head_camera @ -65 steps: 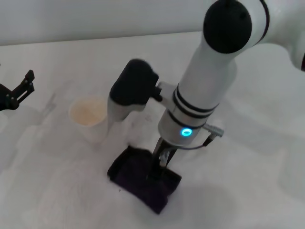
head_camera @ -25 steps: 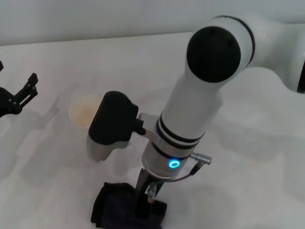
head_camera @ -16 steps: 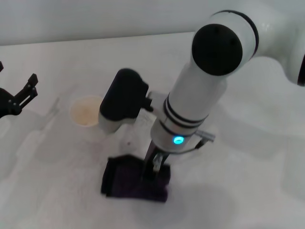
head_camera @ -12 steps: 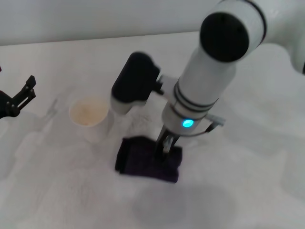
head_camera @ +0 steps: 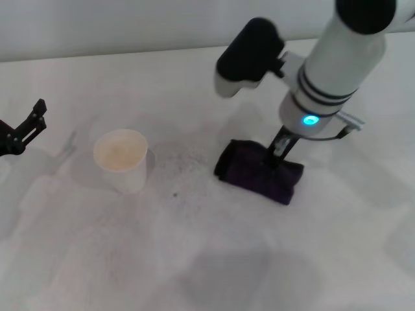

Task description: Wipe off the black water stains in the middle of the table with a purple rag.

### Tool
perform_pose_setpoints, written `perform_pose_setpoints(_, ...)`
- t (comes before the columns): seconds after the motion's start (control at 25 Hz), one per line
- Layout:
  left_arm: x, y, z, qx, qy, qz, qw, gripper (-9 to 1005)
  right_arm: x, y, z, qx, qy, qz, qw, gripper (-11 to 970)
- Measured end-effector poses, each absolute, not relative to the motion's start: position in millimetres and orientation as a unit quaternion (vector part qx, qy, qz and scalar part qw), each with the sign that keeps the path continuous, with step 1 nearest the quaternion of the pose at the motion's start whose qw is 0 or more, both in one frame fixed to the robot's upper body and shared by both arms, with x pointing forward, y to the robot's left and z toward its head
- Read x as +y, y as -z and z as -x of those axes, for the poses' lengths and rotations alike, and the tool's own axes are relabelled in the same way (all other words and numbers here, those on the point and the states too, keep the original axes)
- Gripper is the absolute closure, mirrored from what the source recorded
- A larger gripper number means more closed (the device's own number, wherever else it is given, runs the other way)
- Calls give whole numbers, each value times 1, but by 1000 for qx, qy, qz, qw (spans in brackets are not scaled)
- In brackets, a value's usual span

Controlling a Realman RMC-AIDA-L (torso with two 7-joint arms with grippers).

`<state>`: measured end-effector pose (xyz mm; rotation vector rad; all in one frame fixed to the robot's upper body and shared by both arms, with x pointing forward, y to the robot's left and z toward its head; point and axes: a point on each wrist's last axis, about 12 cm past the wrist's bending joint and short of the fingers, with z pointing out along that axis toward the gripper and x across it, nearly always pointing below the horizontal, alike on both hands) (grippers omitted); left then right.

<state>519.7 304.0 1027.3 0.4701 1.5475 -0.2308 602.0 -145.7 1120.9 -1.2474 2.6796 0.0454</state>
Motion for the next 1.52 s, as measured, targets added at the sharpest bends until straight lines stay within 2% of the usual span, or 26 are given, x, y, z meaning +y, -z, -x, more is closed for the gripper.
perform_pose_setpoints(0.36, 300, -1030, -530, 693, 102, -211, 682, 113, -199, -1125, -613, 926, 7, 366, 89, 892)
perform_pose_setpoints(0.72, 290, -1033, -544, 698, 104, -217, 674, 114, -235, -1124, -618, 942, -14, 318, 106, 888)
perform_pose_setpoints(0.96, 286, -1036, -553, 699, 102, -222, 672, 114, -241, -1122, -617, 942, -29, 315, 114, 680)
perform_pose_setpoints(1.16, 285, -1037, -556, 699, 101, -222, 672, 114, -244, -1126, -619, 942, -35, 307, 132, 600)
perform_pose_setpoints(1.4, 288, -1036, -555, 700, 99, -216, 673, 114, -275, -1153, -623, 937, -60, 252, 234, 505)
perform_pose_setpoints(1.52, 291, -1036, -555, 702, 94, -206, 675, 113, -297, -1160, -623, 924, -97, 215, 301, 504)
